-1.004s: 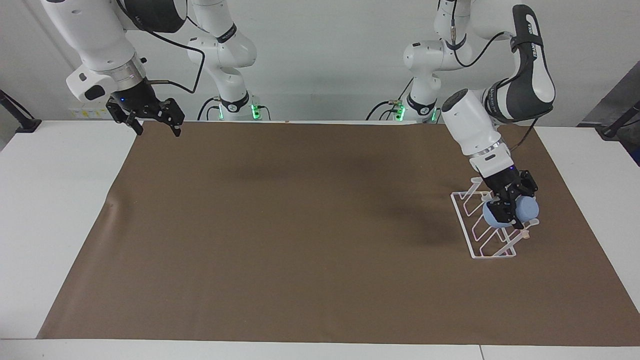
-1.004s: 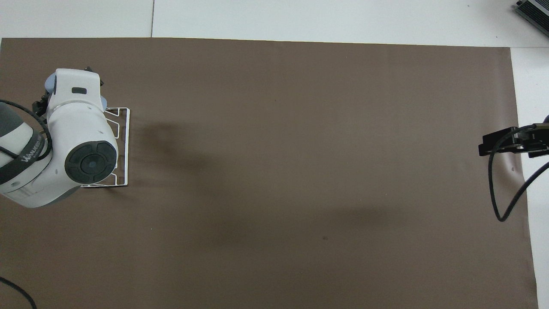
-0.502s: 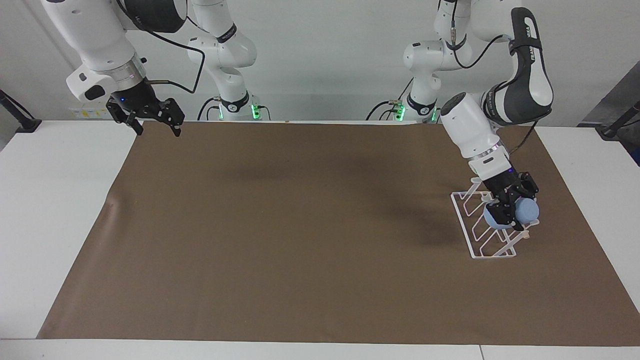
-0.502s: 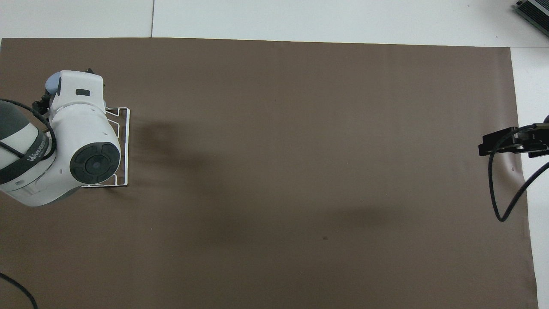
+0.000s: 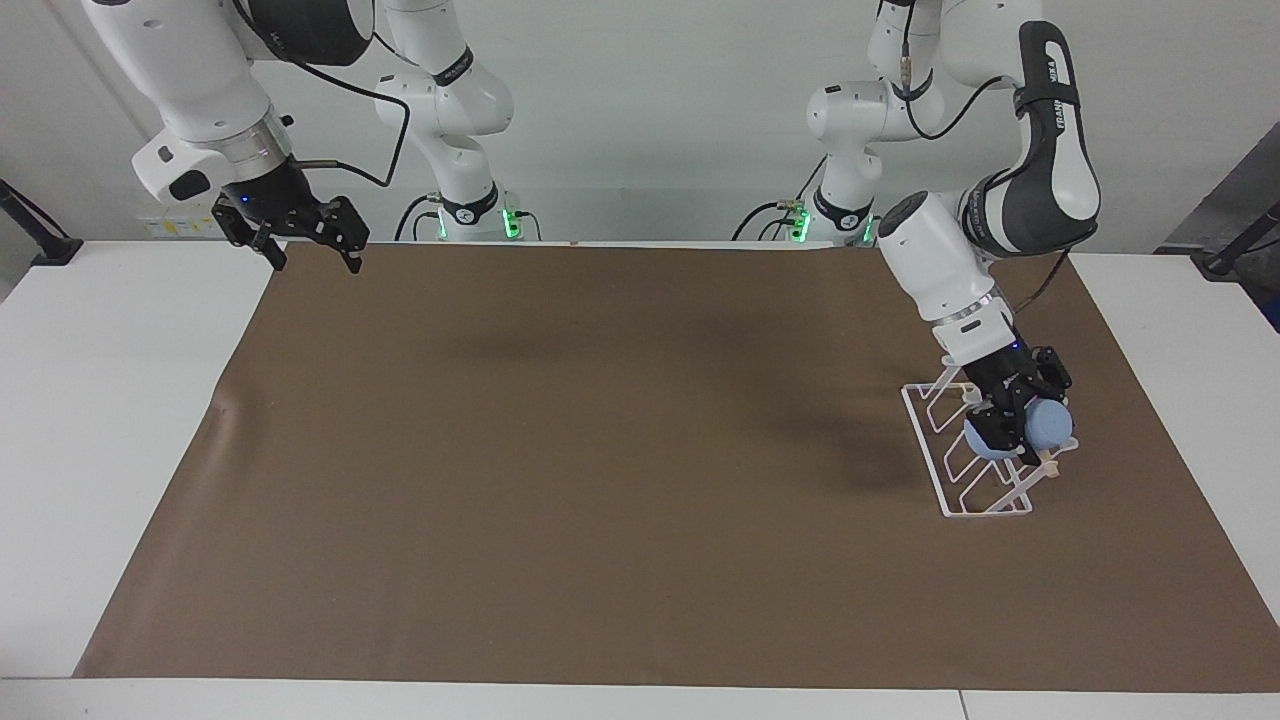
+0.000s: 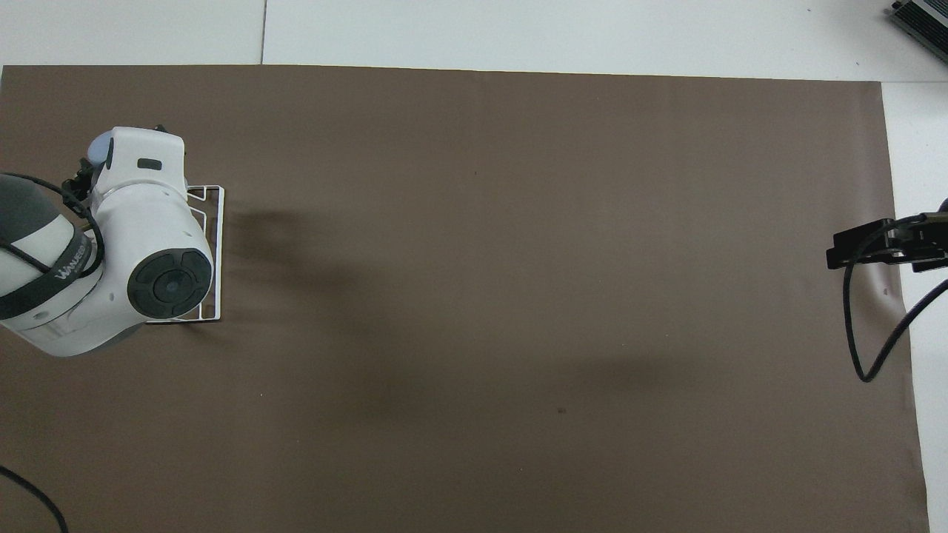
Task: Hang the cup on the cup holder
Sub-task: 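Lower the cup onto a rack hook with the left gripper, then open the left gripper and pull it back from the rack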
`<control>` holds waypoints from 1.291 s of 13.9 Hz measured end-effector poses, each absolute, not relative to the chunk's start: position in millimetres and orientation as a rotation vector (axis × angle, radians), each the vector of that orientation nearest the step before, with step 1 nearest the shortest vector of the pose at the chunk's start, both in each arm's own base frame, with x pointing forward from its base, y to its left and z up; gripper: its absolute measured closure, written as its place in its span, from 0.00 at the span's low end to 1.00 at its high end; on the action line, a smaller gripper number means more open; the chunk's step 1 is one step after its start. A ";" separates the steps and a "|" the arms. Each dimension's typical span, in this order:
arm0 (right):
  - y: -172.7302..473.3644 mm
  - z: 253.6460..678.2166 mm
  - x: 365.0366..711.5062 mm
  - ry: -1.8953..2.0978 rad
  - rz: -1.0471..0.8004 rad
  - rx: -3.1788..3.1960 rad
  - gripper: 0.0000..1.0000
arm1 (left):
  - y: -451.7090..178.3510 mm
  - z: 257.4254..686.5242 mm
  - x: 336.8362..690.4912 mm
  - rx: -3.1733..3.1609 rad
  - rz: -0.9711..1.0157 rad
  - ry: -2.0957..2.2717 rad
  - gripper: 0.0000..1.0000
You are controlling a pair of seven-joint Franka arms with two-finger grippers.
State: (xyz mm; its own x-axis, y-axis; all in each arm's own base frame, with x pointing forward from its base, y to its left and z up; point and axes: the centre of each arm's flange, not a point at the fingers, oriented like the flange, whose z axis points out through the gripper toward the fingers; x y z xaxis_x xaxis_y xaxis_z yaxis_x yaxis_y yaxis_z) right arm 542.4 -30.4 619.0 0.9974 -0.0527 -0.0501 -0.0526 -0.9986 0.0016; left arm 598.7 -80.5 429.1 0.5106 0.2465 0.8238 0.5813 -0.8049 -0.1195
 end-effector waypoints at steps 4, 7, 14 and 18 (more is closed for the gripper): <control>-30.4 619.0 542.4 -0.083 -0.079 3.139 0.00 | -83.4 434.4 600.6 -2.374 -1.221 -0.685 0.00; -30.4 619.0 542.4 -0.083 -0.079 3.139 0.00 | -86.8 446.4 605.0 -2.369 -1.252 -0.687 0.00; -30.4 619.0 542.4 -0.083 -0.079 3.139 0.00 | -95.9 497.7 627.2 -2.555 -1.135 -0.992 0.00; -30.4 619.0 542.4 -0.083 -0.079 3.139 0.00 | -93.7 534.0 630.4 -2.737 -0.916 -1.066 0.00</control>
State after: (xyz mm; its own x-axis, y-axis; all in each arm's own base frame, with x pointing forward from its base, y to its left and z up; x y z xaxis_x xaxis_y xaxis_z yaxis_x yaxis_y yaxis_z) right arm 542.4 -30.4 619.0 0.9974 -0.0526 -0.0501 -0.0526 -0.9986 0.0016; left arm 630.4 -93.7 534.0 0.5830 0.5966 0.5515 0.6349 -0.7581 0.1489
